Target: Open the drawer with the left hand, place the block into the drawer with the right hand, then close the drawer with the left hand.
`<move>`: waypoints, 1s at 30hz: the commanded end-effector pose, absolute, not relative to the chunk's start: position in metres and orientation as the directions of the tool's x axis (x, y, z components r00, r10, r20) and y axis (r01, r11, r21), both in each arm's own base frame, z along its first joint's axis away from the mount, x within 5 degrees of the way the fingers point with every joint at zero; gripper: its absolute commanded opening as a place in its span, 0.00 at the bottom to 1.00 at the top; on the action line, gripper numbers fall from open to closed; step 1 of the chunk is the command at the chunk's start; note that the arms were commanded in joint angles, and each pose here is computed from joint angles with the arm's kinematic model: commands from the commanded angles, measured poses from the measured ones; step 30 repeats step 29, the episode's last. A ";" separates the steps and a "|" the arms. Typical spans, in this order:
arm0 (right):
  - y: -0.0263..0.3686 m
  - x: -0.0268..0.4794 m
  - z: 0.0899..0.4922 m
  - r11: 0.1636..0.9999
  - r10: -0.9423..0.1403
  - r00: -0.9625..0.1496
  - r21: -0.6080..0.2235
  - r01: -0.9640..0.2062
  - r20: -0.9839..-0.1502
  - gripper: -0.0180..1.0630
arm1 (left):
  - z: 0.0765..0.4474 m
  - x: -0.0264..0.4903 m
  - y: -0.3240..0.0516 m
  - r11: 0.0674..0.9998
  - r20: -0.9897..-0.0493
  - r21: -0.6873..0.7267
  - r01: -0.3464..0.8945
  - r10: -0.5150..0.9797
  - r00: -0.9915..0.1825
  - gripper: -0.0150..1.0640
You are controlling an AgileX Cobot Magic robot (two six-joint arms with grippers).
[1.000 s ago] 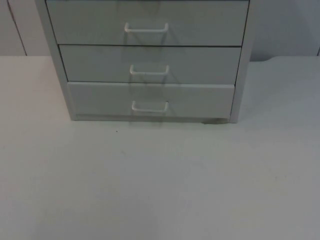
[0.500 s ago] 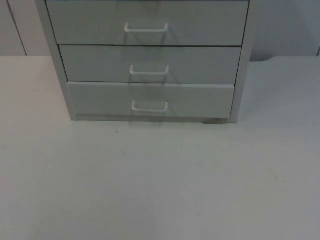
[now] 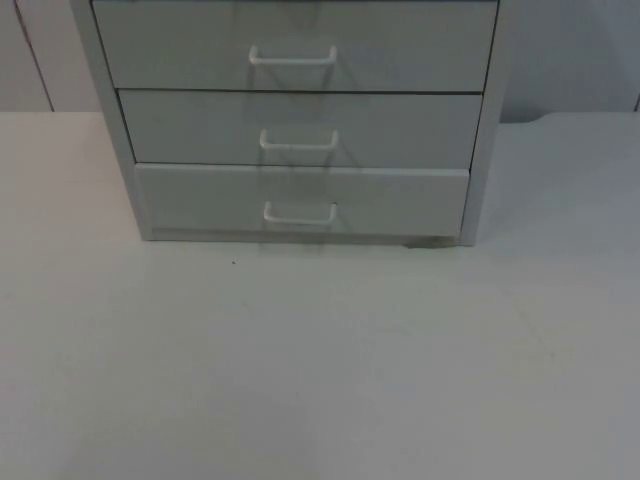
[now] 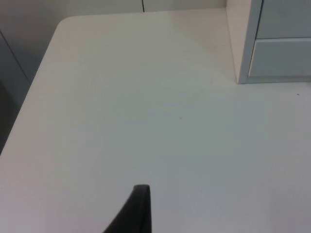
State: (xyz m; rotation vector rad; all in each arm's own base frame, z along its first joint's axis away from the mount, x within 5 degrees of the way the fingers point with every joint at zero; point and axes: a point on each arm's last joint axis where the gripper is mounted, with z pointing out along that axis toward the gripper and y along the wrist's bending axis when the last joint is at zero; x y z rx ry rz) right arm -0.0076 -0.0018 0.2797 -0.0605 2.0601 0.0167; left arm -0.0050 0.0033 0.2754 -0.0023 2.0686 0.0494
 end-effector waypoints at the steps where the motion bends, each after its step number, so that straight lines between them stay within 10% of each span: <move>1: -0.002 -0.007 0.280 0.999 -0.035 -0.456 -0.014 -0.050 -0.889 0.99 | 0.275 -0.005 0.003 0.999 -0.880 0.027 -0.021 0.014 -0.474 0.99; 30: -0.002 -0.007 0.280 0.999 -0.024 -0.457 -0.006 -0.041 -0.889 0.99 | 0.275 -0.005 0.006 0.997 -0.880 0.055 -0.046 0.026 -0.475 0.99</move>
